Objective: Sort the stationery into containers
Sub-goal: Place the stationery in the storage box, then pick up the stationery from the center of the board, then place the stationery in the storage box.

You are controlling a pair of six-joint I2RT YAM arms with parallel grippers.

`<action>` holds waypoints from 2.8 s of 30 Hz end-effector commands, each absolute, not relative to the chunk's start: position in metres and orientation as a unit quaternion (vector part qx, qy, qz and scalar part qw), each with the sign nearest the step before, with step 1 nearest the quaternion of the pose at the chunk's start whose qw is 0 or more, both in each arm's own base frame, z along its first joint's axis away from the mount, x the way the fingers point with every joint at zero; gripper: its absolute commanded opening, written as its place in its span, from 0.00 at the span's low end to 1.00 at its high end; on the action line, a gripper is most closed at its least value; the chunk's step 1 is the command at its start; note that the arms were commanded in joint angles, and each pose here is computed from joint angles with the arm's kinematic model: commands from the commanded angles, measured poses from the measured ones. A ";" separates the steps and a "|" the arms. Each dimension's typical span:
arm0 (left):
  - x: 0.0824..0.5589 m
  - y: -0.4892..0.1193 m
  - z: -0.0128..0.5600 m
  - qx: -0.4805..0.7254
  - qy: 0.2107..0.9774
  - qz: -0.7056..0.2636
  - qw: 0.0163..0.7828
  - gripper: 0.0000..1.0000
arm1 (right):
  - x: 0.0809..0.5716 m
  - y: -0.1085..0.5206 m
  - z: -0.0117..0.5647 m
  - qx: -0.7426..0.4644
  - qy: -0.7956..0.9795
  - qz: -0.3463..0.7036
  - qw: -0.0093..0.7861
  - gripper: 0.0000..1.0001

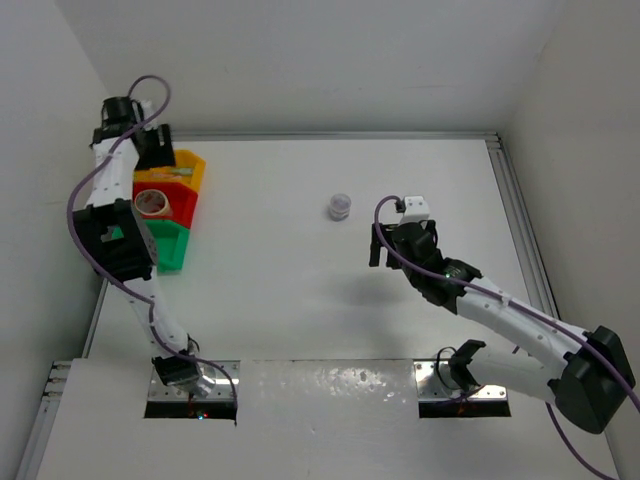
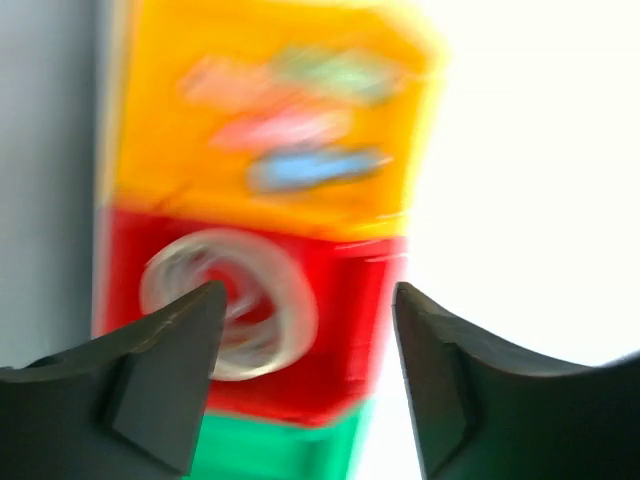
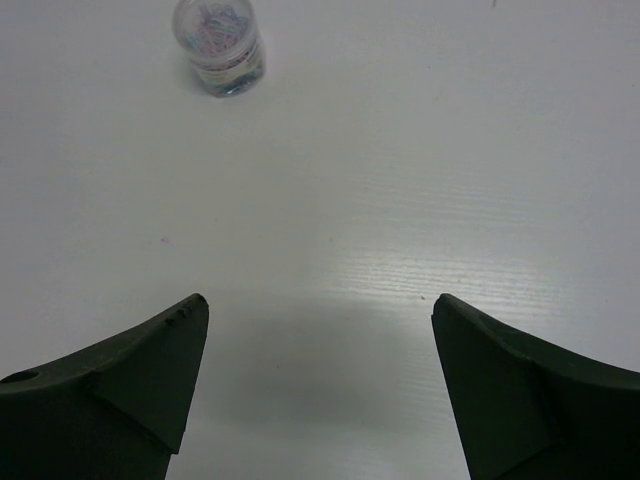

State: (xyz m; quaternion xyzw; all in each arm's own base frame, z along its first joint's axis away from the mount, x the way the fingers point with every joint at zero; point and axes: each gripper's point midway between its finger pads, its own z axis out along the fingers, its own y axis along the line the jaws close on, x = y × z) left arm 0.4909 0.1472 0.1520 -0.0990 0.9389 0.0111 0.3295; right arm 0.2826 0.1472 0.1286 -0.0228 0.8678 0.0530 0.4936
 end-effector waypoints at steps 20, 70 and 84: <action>0.503 -0.318 0.118 0.370 0.858 -0.018 0.355 1.00 | 0.245 0.096 0.145 0.064 0.864 0.045 0.498 0.98; 0.351 0.139 0.183 -0.086 0.942 0.042 0.322 0.00 | 0.278 0.143 0.154 -0.018 0.856 0.092 0.508 0.97; 0.346 0.190 0.123 -0.128 0.940 0.067 0.308 0.00 | 0.272 0.143 0.162 0.006 0.855 0.114 0.505 0.96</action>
